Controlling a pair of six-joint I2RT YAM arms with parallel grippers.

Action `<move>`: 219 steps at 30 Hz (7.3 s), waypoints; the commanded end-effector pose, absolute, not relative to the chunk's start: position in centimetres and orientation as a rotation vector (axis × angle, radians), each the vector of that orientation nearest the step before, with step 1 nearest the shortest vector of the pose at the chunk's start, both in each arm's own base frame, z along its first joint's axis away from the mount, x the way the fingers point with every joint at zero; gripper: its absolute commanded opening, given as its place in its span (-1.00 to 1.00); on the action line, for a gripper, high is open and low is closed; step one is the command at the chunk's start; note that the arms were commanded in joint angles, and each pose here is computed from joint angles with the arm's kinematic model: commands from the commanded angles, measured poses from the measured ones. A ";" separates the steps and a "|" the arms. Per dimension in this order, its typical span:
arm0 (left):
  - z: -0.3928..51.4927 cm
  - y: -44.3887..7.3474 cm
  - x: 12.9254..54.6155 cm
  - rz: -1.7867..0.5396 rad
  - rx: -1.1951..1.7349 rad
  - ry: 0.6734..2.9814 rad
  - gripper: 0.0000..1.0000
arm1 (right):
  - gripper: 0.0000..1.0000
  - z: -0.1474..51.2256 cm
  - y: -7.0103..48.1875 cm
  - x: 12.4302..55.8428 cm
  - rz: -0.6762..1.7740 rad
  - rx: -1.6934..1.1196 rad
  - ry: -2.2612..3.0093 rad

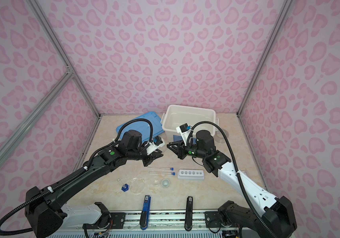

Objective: Organize the chemistry lab equipment
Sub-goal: 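Open the left gripper to release the tube to the right gripper, then carry the test tube with the right gripper toward the white rack, then lower the white-capped tube into a rack hole and open the right gripper, then reach the left gripper down to the blue-capped tubes while the right gripper rises away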

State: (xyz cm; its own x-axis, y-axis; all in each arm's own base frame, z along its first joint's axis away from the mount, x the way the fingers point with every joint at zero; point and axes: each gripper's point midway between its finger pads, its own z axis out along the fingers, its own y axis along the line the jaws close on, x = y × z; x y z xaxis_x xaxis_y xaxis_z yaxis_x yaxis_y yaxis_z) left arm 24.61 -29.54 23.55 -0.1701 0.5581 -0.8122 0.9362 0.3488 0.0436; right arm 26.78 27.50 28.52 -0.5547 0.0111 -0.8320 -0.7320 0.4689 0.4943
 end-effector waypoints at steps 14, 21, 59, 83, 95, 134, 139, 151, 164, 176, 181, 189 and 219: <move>24.7 -29.8 25.0 -0.632 1.276 1.813 -0.03 | -0.79 27.2 26.8 28.1 1.016 -0.576 1.972; 25.0 -29.1 25.0 -0.597 1.251 1.820 -0.02 | -0.80 27.0 25.5 28.2 0.871 -0.591 2.056; 24.8 -27.4 25.4 -0.584 1.162 1.818 -0.06 | -0.85 22.9 21.0 23.6 0.417 -0.625 2.310; 24.6 -27.4 25.7 -0.575 1.157 1.819 -0.05 | -0.89 21.2 20.8 24.5 0.321 -0.566 2.254; 24.5 -27.4 25.7 -0.574 1.157 1.823 -0.05 | -0.89 20.1 21.1 24.1 0.322 -0.594 2.282; 23.8 -27.6 25.7 -0.582 1.173 1.836 -0.05 | -0.93 17.0 20.5 24.0 0.307 -0.554 2.263; 23.9 -27.6 25.7 -0.582 1.173 1.834 -0.05 | -0.92 16.7 20.6 24.0 0.305 -0.564 2.265; 23.8 -27.5 25.7 -0.574 1.172 1.839 -0.04 | -0.92 16.1 20.6 24.0 0.289 -0.569 2.268; 23.7 -27.5 25.7 -0.574 1.175 1.842 -0.04 | -0.89 15.2 20.4 23.8 0.275 -0.571 2.280; 23.1 -27.3 26.0 -0.541 1.181 1.863 -0.03 | -0.67 15.3 20.3 24.0 0.261 -0.568 2.275; 23.0 -27.2 26.0 -0.538 1.187 1.872 -0.02 | -0.53 16.0 20.2 23.9 0.270 -0.562 2.263; 22.4 -27.5 26.0 -0.546 1.213 1.898 0.00 | -0.34 17.6 20.0 23.8 0.275 -0.561 2.233; 9.3 -26.3 26.5 -0.256 1.520 2.210 -0.04 | -0.25 22.9 13.5 27.0 0.384 -0.320 2.109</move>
State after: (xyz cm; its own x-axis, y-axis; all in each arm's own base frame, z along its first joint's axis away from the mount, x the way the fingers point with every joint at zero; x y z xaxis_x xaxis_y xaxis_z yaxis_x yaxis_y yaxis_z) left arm 26.23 -26.50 9.73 -0.3141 0.8154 -0.4863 0.9149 0.3968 0.0744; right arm 26.74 13.20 22.40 -0.5525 -0.0801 -0.8297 -0.3452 0.9280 0.1403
